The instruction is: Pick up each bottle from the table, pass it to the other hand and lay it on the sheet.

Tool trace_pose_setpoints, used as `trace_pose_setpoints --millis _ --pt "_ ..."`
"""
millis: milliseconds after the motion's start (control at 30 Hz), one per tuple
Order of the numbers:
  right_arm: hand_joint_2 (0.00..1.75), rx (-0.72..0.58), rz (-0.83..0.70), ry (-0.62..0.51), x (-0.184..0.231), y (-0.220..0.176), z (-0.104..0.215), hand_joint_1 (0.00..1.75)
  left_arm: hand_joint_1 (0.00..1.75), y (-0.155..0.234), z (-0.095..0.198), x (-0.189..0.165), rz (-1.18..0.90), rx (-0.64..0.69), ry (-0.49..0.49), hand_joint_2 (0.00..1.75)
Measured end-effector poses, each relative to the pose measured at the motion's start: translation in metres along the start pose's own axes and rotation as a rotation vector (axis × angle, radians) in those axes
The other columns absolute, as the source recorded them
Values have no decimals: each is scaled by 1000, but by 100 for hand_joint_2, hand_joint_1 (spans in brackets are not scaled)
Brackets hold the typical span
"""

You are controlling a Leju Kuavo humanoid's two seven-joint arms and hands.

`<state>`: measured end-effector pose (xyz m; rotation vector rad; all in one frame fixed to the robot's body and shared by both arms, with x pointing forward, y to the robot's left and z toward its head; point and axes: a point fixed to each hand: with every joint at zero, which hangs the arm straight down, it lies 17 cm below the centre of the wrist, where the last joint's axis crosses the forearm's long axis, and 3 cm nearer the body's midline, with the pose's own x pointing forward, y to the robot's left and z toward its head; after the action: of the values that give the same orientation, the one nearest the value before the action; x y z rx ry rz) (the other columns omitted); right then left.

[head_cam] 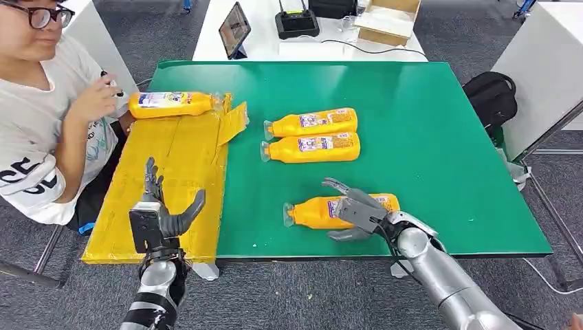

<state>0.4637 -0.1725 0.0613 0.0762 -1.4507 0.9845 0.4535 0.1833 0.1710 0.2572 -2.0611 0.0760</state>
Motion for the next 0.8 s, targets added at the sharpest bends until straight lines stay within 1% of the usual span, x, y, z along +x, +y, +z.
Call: trace_pose_setpoints --millis 200,367,567,800 --pt "175 13 35 35 -13 -3 12 0 0 -3 0 -1 16 -2 7 175" --pt "175 -26 160 137 -36 -24 25 0 0 -4 1 -4 25 -2 19 175" --pt "175 -46 258 202 -50 -35 33 0 0 -6 3 -6 31 -10 26 175" --pt "175 -45 375 267 -62 -37 34 0 0 -14 7 -10 43 -33 40 175"
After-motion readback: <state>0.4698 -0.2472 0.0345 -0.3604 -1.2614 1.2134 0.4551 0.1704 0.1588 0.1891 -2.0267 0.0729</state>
